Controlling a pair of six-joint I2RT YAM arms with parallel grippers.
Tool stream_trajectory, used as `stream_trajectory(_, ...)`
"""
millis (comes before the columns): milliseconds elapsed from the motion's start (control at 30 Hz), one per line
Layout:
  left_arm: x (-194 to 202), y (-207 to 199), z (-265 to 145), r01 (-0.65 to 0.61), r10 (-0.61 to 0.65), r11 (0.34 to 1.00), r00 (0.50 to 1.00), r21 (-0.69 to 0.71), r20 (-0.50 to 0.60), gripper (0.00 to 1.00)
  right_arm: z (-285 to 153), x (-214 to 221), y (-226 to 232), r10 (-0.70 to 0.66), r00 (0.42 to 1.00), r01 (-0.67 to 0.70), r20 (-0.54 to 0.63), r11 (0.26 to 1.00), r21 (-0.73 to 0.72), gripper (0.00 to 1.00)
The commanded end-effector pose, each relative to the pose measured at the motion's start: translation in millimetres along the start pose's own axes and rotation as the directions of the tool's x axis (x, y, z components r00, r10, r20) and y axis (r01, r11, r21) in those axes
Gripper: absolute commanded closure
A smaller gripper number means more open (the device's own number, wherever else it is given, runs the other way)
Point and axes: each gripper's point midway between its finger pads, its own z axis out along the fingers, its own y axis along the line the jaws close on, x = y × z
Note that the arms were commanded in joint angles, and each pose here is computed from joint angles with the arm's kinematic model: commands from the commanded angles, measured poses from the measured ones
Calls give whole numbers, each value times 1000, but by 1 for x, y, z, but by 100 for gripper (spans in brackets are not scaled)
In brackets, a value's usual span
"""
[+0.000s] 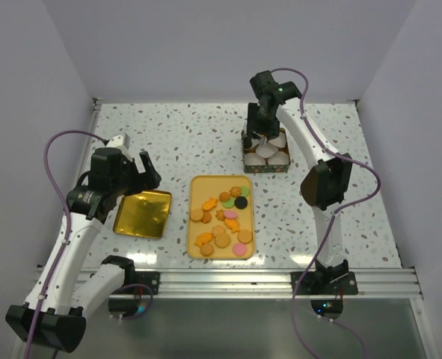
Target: Pack the cookies
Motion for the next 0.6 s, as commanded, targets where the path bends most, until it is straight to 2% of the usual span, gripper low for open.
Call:
stream_trajectory(0, -26, -11, -13, -31, 28, 999, 996, 32, 89, 4, -35, -12, 2, 1, 997, 1, 77, 999, -35, 43)
stream_trajectory(267, -24, -12, -24, -28, 23, 998, 995, 50, 98, 4, -90, -1, 2, 10, 989, 0, 145, 997, -73, 43)
stream_trajectory(367, -23, -14, -27, -23, 17, 998, 995, 61, 96, 4, -111, 24, 19, -32, 988, 49, 151, 993, -105, 43)
stream_trajectory(533, -17, -21, -28, -15, 8, 995, 997, 95, 80, 4, -129, 108, 65, -146, 985, 160, 93, 972, -174, 43)
stream_trajectory(567, -16, -22, -28, -13, 6, 995, 997, 102, 77, 4, -130, 118, 73, -128, 988, 143, 88, 971, -193, 42)
